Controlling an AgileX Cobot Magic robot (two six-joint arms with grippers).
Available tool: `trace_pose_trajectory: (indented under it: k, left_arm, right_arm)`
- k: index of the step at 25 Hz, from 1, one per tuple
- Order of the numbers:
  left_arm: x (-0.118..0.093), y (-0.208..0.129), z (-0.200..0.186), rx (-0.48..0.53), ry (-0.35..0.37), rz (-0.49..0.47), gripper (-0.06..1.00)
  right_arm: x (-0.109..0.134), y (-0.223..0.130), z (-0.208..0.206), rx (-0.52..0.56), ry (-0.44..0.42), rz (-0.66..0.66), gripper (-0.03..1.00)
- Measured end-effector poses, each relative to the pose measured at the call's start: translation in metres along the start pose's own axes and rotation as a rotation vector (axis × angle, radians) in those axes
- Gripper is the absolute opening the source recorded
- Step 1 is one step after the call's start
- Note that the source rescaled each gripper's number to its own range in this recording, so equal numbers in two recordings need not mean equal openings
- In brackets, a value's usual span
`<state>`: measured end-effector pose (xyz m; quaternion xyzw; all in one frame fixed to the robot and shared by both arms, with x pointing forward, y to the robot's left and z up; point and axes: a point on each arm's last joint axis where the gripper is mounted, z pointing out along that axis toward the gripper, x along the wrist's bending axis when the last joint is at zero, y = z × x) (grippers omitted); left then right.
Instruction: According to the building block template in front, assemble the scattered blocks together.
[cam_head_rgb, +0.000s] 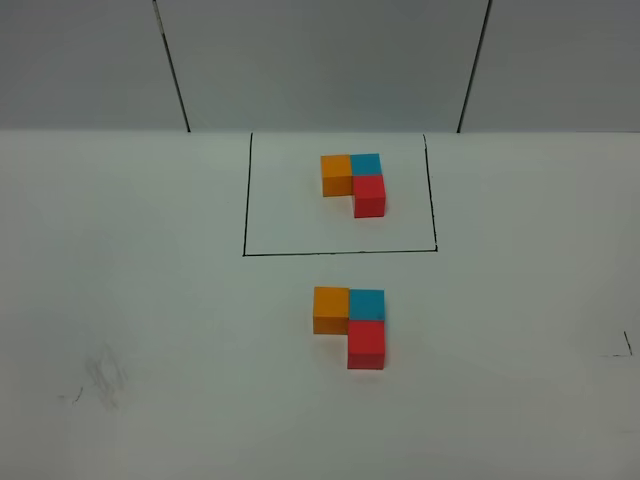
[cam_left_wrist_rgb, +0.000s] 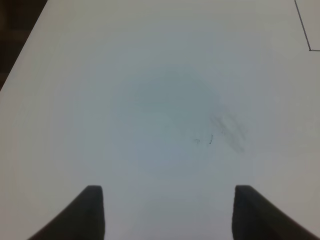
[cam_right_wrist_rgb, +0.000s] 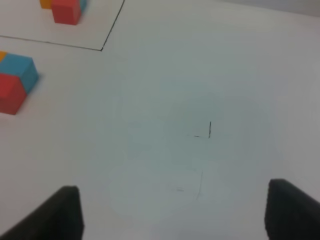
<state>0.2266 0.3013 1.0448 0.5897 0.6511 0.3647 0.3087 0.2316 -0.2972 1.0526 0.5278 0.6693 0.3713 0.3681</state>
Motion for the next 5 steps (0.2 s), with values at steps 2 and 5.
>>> trace_pose_trajectory:
  k: [2, 5]
  left_arm:
    - [0.0000, 0.0000, 0.0000, 0.000, 0.000, 0.000, 0.23]
    - [0.0000, 0.0000, 0.0000, 0.000, 0.000, 0.000, 0.23]
  right_arm:
    - [0.0000, 0.0000, 0.0000, 0.000, 0.000, 0.000, 0.60]
    - [0.0000, 0.0000, 0.0000, 0.000, 0.000, 0.000, 0.54]
